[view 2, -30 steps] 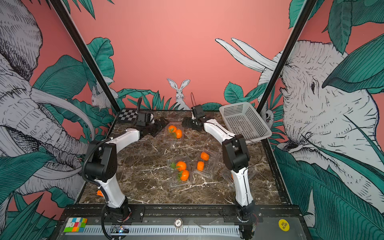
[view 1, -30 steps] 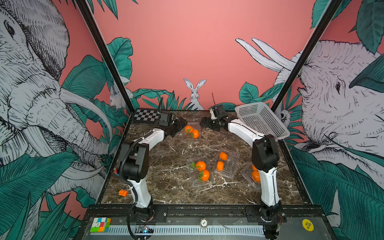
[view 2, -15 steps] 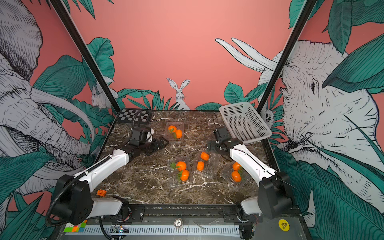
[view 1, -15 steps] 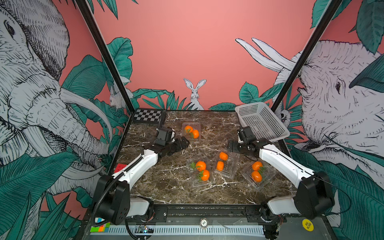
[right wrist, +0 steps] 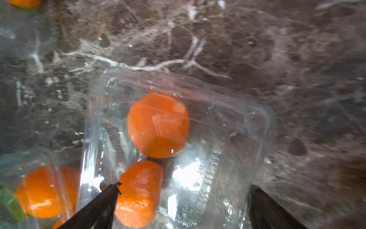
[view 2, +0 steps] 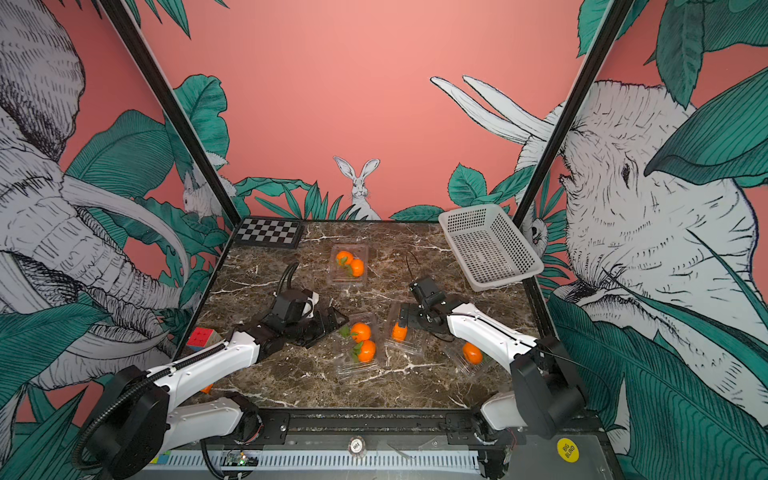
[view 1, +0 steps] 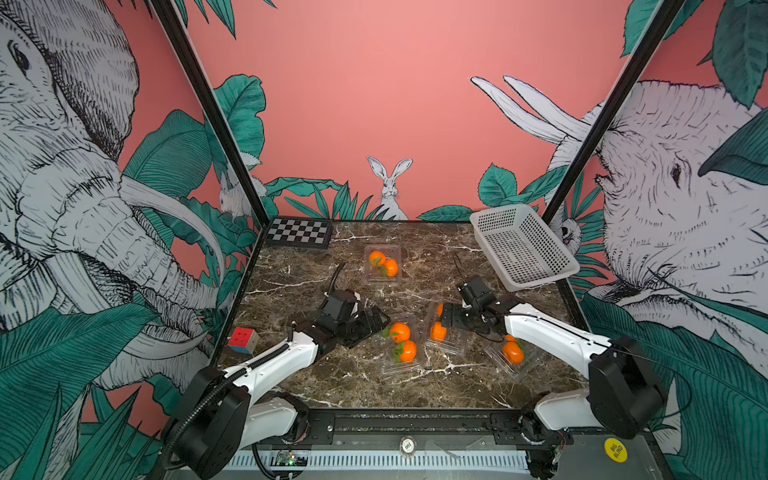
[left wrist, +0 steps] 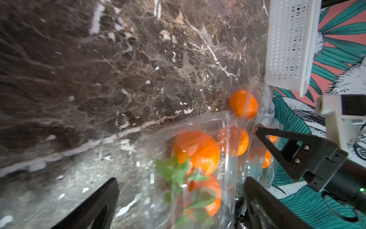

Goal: Take oranges out of containers
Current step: Move the packing box to the center of the board.

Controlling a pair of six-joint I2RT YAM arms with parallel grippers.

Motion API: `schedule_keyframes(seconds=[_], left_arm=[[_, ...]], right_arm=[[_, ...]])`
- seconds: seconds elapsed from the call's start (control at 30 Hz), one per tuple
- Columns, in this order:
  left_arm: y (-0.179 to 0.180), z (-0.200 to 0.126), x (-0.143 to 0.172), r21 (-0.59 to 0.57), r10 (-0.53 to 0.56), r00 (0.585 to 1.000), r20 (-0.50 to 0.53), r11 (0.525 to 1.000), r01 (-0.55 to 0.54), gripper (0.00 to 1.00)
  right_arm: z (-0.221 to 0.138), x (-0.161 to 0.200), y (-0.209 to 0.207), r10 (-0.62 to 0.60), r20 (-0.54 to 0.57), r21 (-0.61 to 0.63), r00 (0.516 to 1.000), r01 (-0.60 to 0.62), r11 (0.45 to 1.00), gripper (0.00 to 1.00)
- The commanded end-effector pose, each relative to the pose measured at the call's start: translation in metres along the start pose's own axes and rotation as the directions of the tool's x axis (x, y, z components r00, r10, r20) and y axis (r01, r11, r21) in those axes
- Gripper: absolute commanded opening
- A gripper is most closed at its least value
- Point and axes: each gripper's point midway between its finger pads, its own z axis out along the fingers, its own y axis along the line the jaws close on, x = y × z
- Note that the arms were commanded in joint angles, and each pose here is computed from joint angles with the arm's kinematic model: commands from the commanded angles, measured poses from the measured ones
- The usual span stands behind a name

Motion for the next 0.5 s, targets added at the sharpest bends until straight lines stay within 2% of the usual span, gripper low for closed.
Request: schedule_keyframes(seconds=[0.0, 0.2, 0.47], left_arm=[[-0.016, 0.006, -0.002, 0.089, -0.071, 0.997, 0.029, 0.994, 0.068, 0.99], [-0.02, 0.011, -0.015, 0.096, -0.098, 0.991, 0.086, 0.991, 0.09, 0.99], [-0.041, 0.02, -0.059, 0.099, -0.084, 0.986, 0.141, 0.993, 0.07, 0.99]], right_arm=[[0.007, -0.006, 0.026, 0.043, 0.022, -0.065, 0.999, -0.041, 0.997, 0.99], [0.019, -0.026, 0.062, 0.111, 0.046, -0.144, 0.993, -0.104, 0.984, 0.99], [0.042, -0.079, 0.111, 0.183, 0.079, -0.213, 0.98, -0.163, 0.963, 0.99]])
